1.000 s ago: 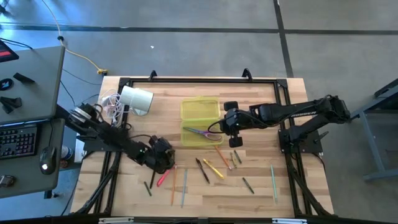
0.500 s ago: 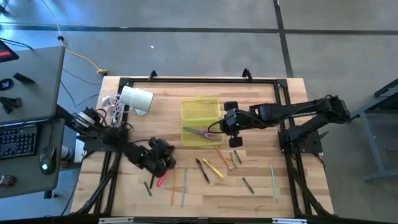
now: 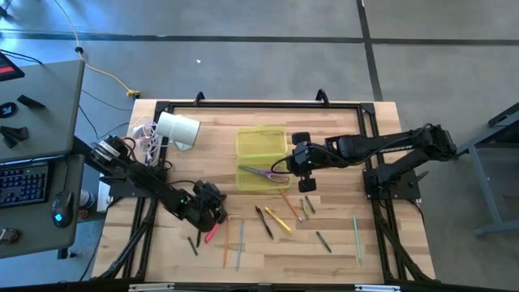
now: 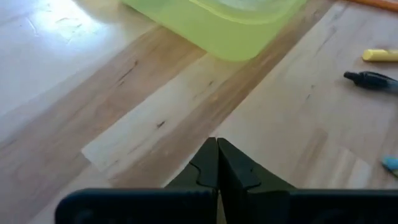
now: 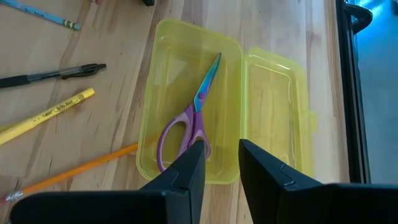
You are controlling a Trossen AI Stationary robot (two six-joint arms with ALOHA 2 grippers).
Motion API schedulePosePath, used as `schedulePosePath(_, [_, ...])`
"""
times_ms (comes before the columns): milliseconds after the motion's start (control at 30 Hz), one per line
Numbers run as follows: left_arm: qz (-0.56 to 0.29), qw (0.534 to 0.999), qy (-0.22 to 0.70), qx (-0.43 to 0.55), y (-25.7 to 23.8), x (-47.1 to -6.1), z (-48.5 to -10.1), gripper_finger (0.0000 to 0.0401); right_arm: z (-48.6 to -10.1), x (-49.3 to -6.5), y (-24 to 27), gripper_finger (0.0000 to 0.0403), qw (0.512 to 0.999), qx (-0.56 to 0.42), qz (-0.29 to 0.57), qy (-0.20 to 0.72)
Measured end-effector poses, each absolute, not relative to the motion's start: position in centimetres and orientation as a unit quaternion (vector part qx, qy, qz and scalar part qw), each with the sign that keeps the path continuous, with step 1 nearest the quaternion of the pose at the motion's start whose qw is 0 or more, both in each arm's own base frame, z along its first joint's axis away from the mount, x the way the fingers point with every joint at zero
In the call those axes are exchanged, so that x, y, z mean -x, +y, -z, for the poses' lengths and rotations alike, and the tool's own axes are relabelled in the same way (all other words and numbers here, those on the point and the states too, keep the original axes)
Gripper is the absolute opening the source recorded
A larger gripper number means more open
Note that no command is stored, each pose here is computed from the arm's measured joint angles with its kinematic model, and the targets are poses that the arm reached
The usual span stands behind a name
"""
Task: Pick & place school supplies into a supply box
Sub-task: Put the dark green crayon into the supply box
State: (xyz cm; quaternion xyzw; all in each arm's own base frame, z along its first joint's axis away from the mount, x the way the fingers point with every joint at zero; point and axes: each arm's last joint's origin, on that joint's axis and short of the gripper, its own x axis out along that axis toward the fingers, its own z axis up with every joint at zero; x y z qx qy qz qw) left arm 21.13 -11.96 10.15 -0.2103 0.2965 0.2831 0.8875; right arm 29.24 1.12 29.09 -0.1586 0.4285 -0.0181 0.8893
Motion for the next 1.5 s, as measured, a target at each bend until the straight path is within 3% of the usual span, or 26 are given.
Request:
schedulePosePath(167, [-0.259, 0.89, 0.31, 0.21, -12.1, -21.1, -10.6, 0.0042, -29.1, -29.2, 1.1, 0.0083, 0.888, 0.164, 0.015, 0.428])
schedulePosePath(500, [-0.232, 0.912, 0.3, 0.153, -12.1, -21.2, -11.9, 0.014, -29.1, -29.2, 1.1, 0.0083, 0.888, 0.166, 0.015, 0.429])
schedulePosePath(633, [-0.206, 0.925, 0.292, 0.124, -11.7, -20.7, -14.3, 0.0145, -29.1, -29.2, 1.1, 0.0083, 0.888, 0.166, 0.015, 0.429])
schedulePosePath(767, [-0.178, 0.92, 0.301, 0.178, -10.8, -19.0, -17.2, 0.0134, -29.1, -29.2, 1.1, 0.0083, 0.888, 0.166, 0.014, 0.429])
schedulePosePath(967, [-0.152, 0.848, 0.352, 0.366, -10.1, -16.5, -19.2, 0.0124, -29.1, -29.2, 1.1, 0.0083, 0.888, 0.165, 0.014, 0.428])
schedulePosePath(1133, [-0.157, 0.752, 0.428, 0.477, -10.7, -16.0, -18.6, 0.0124, -29.2, -29.3, 1.1, 0.0083, 0.891, 0.165, 0.015, 0.422])
schedulePosePath(1367, [-0.247, 0.646, 0.516, 0.505, -11.2, -16.1, -15.6, 0.0124, -29.2, -29.4, 1.1, 0.0083, 0.893, 0.165, 0.016, 0.418])
schedulePosePath(1500, [-0.25, 0.635, 0.53, 0.503, -11.8, -16.7, -14.5, 0.0124, -29.3, -29.5, 1.1, 0.0083, 0.894, 0.165, 0.016, 0.416])
